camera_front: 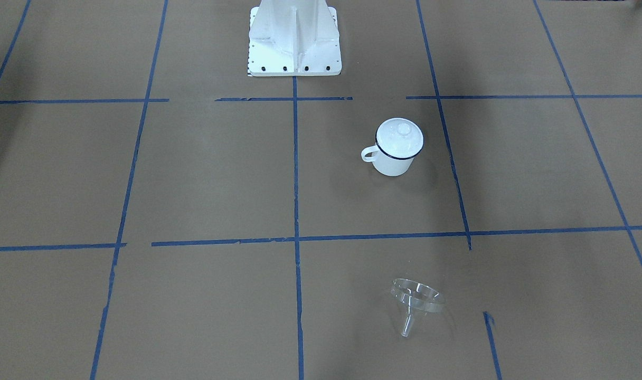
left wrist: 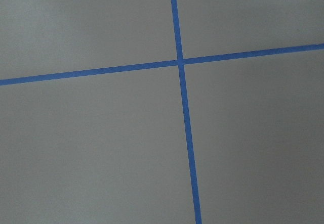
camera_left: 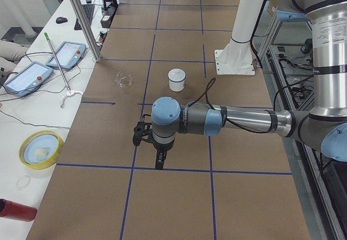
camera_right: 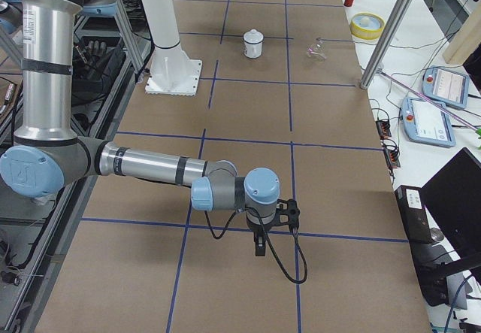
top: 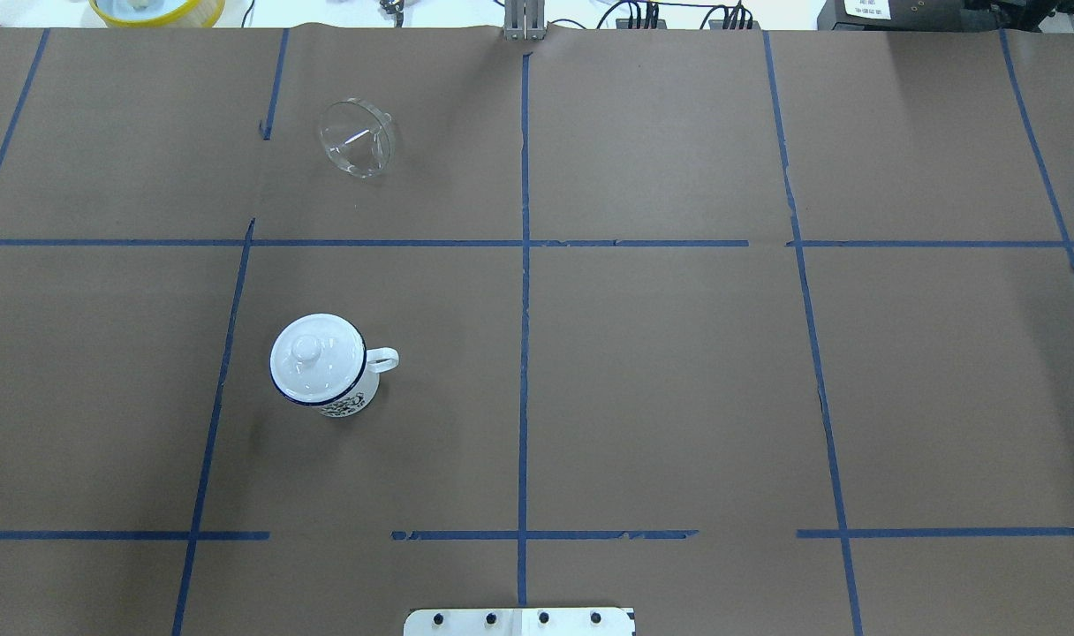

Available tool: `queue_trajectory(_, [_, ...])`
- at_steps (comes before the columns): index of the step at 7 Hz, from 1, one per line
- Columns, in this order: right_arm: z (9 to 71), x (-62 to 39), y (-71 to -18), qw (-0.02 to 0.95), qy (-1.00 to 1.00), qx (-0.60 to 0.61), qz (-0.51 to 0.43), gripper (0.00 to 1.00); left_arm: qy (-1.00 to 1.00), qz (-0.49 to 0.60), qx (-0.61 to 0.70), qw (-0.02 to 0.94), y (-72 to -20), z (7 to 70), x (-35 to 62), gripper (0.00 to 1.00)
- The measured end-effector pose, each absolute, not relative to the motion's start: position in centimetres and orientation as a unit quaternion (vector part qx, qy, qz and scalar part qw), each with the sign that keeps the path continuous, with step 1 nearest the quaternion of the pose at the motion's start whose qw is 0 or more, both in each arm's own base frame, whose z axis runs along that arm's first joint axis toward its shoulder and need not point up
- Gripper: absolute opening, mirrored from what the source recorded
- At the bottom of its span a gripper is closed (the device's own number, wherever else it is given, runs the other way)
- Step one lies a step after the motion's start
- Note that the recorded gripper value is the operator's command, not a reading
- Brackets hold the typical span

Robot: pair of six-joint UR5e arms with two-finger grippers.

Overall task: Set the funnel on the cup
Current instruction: 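Move the left gripper toward the white funnel on the mug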

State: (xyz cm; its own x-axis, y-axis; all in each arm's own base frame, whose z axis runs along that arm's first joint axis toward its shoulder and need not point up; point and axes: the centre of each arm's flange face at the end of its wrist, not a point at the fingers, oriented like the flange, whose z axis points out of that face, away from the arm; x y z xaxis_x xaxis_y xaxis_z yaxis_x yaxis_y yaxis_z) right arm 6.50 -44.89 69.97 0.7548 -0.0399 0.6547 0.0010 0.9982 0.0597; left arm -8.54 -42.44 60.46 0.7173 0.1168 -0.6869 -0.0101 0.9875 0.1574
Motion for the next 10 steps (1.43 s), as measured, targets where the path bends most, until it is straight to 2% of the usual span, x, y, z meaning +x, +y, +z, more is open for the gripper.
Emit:
queue_trajectory(4, [70.0, 6.5, -44.9, 0.936, -0.35, 0.028, -0.011, 1.0, 0.373, 0.042, 0.092, 0.922, -43.3, 58.3, -8.6, 1.0])
queue_trajectory(7, [70.0, 6.5, -44.9, 0.936, -0.35, 0.028, -0.011, 1.0, 0.361, 0.076, 0.183, 0.911, -49.4, 50.6, -8.9, 1.0])
queue_trajectory(10, [70.0, 6.5, -44.9, 0.936, -0.35, 0.028, -0.011, 1.0, 0.39, 0.109, 0.229, 0.885, -51.1, 47.7, -7.4, 1.0])
